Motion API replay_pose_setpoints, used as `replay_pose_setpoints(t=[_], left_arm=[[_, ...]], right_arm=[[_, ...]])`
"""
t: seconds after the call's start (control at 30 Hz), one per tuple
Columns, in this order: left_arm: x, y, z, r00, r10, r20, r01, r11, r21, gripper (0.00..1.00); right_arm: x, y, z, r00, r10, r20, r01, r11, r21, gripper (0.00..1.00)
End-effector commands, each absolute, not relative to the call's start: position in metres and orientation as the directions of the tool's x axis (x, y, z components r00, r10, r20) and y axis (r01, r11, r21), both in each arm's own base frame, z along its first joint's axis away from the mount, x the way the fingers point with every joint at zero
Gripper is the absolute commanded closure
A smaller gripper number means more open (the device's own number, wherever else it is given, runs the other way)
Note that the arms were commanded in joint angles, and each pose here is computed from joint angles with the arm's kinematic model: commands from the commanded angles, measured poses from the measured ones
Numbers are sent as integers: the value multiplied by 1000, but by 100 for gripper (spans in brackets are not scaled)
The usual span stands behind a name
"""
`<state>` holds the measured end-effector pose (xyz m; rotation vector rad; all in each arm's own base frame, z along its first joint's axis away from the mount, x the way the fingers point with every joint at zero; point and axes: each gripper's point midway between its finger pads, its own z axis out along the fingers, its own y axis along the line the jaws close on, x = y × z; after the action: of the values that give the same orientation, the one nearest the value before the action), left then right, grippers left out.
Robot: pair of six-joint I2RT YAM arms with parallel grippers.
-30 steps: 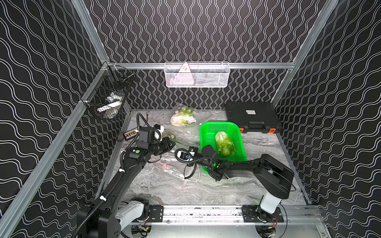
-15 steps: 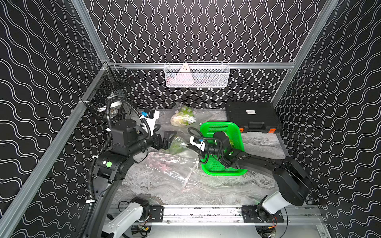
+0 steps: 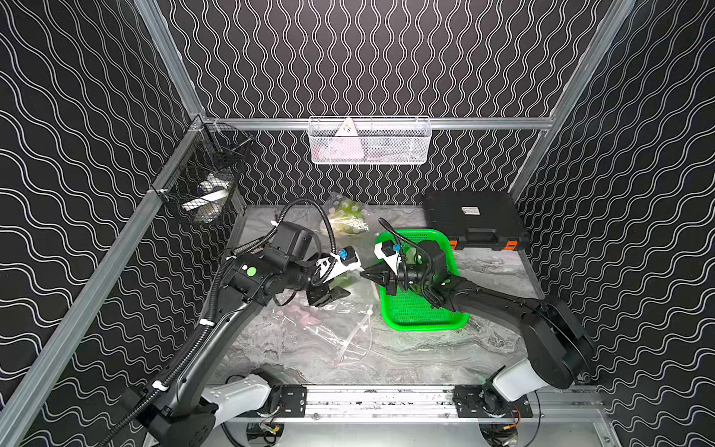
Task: Open the zip-top bag and take out the chinese cabbages
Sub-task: Unzip the zipper on the zipper food storage bag.
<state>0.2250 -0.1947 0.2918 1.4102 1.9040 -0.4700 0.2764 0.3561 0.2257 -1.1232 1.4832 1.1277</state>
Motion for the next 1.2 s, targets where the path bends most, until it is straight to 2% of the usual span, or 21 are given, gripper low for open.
replay_pose_setpoints(t=[0.0,0.13,0.53,0.7,0.8,0.9,1.17], left_arm=[[238,-212,304,4,634,-773,942,257,215,52],[244,-219,300,41,631,-775,947,223,232,65],[253,-217,296,110,628,-771,915,240,325,56],[257,-217,292,108,638,-762,924,220,314,52],[259,-218,294,106,621,-777,933,209,294,55],[261,-220,298,96,607,-789,942,200,269,65],[268,-217,295,89,604,-792,940,212,267,64]], right_arm=[[270,355,244,-133,-69,-989,-983,134,123,100],[266,352,247,-126,-70,-990,-983,141,115,100],[260,347,249,-135,-84,-987,-983,138,123,100],[257,346,250,-138,-88,-987,-983,133,125,100],[256,346,250,-137,-92,-986,-984,129,125,100],[255,345,250,-138,-99,-985,-984,131,125,100],[252,344,248,-138,-114,-984,-984,130,123,100]])
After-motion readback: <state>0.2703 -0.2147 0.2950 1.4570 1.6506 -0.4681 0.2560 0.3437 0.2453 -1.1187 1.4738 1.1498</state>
